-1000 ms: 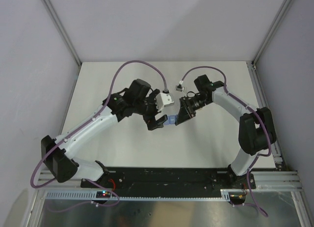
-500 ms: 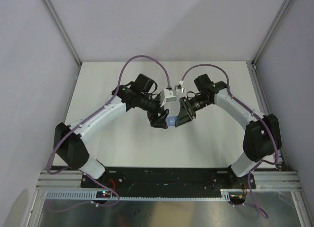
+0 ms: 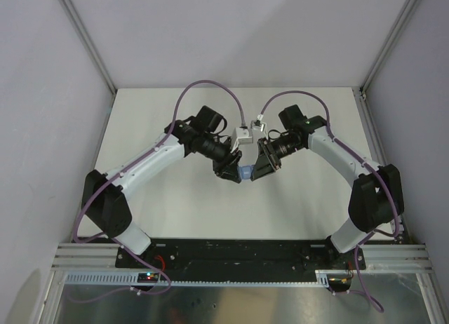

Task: Sort the pills into containers

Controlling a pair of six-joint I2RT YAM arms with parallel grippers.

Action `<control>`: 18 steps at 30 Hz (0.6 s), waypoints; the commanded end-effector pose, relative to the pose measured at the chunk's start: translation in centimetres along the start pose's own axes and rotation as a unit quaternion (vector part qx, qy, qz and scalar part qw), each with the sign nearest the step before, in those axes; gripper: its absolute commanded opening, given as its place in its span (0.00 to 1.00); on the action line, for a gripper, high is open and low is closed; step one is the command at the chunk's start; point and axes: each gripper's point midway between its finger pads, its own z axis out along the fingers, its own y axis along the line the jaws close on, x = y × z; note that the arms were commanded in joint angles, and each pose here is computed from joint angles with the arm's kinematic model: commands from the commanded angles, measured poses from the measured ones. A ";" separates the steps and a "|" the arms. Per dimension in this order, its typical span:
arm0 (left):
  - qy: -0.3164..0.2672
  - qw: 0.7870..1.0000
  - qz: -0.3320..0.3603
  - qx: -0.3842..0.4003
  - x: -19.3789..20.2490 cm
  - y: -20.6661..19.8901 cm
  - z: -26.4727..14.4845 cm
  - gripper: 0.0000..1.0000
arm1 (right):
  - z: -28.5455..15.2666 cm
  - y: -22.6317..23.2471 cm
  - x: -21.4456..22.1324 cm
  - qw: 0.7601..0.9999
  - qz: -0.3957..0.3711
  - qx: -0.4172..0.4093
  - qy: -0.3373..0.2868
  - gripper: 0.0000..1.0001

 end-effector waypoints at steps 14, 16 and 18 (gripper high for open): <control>-0.025 0.999 -0.018 0.028 -2.1 -1.1 -0.2 0.00 | -0.7 2.2 -1.9 0.998 -0.050 -0.006 -0.027 0.00; -0.026 0.999 -0.016 0.029 -2.1 -1.2 -0.3 0.13 | -0.7 2.3 -1.8 0.998 -0.052 -0.006 -0.026 0.00; -0.028 0.999 -0.011 0.029 -2.2 -1.3 -0.4 0.35 | -0.7 2.3 -1.8 0.998 -0.052 -0.006 -0.025 0.00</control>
